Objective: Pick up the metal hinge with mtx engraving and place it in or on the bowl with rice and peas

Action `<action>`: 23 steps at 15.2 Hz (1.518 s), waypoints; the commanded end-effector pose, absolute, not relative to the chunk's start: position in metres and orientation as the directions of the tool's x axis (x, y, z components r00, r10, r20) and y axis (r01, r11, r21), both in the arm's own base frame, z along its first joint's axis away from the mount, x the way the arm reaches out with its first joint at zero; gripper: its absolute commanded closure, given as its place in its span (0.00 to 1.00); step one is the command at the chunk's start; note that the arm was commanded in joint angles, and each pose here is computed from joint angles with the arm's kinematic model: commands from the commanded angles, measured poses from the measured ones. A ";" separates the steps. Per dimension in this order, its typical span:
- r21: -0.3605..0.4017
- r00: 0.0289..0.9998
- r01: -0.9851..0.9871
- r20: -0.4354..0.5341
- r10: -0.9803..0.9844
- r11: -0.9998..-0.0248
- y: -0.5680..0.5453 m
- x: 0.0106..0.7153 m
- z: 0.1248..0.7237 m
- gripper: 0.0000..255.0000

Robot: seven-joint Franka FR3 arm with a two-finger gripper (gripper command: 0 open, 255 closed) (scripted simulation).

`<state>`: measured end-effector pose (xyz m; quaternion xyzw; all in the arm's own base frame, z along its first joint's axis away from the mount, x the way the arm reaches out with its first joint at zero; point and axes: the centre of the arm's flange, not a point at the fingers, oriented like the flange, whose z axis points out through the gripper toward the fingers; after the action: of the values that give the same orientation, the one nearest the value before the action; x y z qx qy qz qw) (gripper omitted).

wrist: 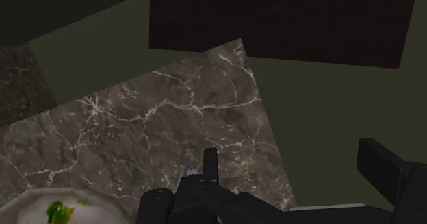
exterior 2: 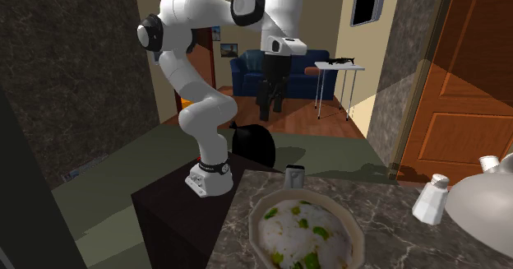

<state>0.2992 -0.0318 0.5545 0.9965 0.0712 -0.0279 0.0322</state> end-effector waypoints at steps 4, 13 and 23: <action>0.046 0.998 -0.057 -0.039 -0.059 -0.997 -0.046 0.330 0.534 0.00; -0.013 0.817 -0.576 0.001 -0.576 -0.817 -0.111 0.397 0.480 0.00; -0.013 0.817 -0.576 0.001 -0.576 -0.817 -0.110 0.397 0.440 0.00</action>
<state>0.3975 -0.1104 0.4402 0.9532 -0.3022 0.0022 -0.0058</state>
